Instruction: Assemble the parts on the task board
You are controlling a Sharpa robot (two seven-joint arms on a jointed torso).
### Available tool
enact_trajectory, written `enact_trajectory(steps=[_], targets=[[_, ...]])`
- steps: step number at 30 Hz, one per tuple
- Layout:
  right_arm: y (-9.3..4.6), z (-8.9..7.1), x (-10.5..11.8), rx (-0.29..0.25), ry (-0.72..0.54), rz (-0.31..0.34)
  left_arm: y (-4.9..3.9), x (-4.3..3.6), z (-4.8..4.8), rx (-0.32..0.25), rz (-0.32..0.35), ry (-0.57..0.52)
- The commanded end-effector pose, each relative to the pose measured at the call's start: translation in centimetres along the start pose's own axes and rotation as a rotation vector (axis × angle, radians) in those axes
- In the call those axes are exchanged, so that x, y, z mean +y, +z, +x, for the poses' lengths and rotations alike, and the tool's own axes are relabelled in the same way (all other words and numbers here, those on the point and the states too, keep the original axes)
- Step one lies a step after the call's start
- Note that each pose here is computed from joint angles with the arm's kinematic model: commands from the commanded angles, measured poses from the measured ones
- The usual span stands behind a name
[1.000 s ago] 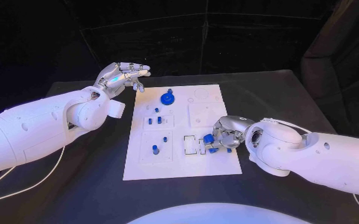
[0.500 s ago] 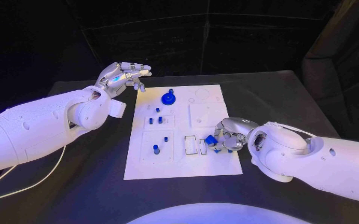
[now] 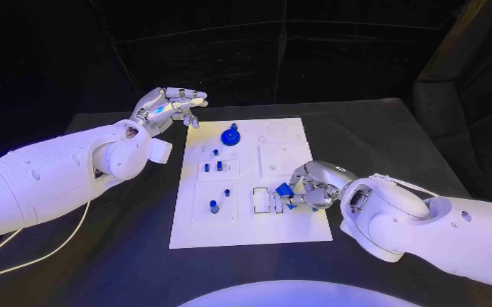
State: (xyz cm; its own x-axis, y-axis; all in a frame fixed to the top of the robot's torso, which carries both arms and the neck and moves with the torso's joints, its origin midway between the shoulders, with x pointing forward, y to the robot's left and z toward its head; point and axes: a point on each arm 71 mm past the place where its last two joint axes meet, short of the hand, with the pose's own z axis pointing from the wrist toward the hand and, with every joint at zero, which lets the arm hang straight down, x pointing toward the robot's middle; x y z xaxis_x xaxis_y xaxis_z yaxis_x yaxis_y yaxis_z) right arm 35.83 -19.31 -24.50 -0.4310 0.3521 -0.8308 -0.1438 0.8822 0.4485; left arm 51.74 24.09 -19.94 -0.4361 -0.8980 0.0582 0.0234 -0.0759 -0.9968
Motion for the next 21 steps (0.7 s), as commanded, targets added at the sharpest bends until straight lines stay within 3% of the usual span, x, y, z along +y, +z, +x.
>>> enact_trajectory(steps=[1,16,21], targets=[[0.0,-0.3,0.5,-0.042,0.062,-0.019,0.05,-0.06,0.15,0.016,0.000,-0.010],[1.6,1.5,2.2,0.069,0.025,-0.010,0.09,-0.05,0.35,0.020,-0.001,-0.012],[2.2,1.8,2.7,0.079,0.008,-0.004,0.09,-0.05,0.37,0.020,-0.001,-0.012]])
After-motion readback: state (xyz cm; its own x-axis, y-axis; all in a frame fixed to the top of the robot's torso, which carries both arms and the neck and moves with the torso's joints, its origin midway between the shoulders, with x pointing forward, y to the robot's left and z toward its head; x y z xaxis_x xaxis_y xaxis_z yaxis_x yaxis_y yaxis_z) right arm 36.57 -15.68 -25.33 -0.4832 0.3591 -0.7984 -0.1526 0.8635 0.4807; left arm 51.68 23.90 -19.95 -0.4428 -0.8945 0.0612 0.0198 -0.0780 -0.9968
